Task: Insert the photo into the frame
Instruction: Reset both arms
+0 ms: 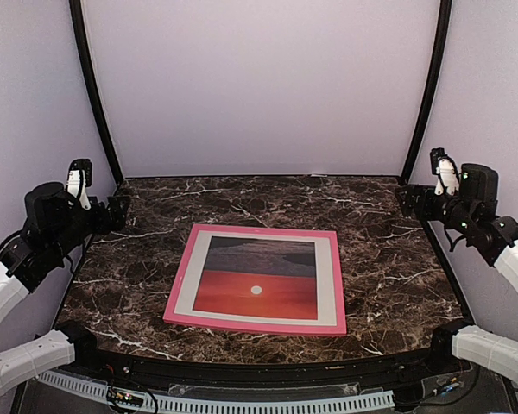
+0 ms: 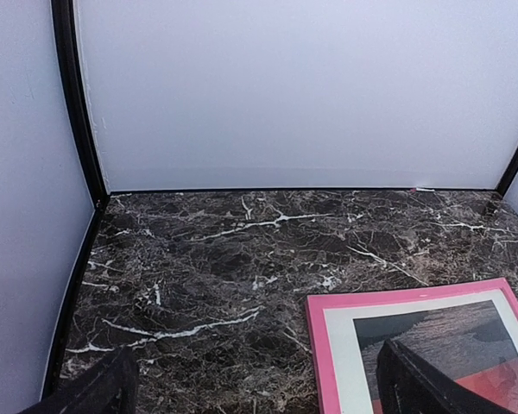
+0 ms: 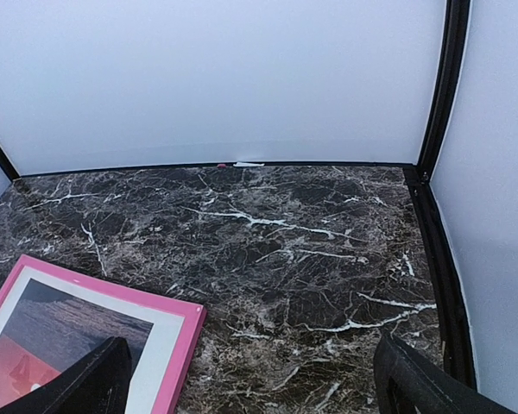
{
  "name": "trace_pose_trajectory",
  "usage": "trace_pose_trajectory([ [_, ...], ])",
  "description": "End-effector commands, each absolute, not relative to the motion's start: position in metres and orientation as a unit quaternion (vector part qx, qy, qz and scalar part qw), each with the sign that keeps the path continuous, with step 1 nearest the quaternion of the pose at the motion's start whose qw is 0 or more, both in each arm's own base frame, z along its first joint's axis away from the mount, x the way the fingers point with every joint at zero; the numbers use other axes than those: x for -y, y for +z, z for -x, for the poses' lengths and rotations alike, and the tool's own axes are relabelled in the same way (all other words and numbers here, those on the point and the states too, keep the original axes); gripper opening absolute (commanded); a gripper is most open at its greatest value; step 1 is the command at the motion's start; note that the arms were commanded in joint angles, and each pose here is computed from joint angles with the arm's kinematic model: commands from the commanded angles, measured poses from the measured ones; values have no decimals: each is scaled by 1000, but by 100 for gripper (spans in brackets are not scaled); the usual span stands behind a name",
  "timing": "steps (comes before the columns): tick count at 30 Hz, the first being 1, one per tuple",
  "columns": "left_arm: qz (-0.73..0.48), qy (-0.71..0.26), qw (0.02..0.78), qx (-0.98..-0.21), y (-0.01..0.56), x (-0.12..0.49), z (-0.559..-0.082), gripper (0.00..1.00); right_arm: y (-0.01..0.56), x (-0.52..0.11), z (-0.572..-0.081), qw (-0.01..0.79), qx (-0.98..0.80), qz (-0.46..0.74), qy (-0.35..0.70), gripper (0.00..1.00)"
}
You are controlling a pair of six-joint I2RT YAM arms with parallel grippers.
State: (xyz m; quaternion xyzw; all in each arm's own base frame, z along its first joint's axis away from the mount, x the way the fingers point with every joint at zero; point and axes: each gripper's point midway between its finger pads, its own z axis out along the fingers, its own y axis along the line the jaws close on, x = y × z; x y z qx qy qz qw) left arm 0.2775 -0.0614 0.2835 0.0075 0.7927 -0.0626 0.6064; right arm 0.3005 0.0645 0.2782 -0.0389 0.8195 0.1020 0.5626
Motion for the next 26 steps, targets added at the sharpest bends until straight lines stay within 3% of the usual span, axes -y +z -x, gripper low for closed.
trace_pose_trajectory([
  [1,-14,-68,615,-785,286,63,-277,99,284,-68,-302,576,-809,46,107,99],
  [26,-16,-82,612,-786,283,67,-277,99,287,-67,-299,583,-804,46,109,99],
])
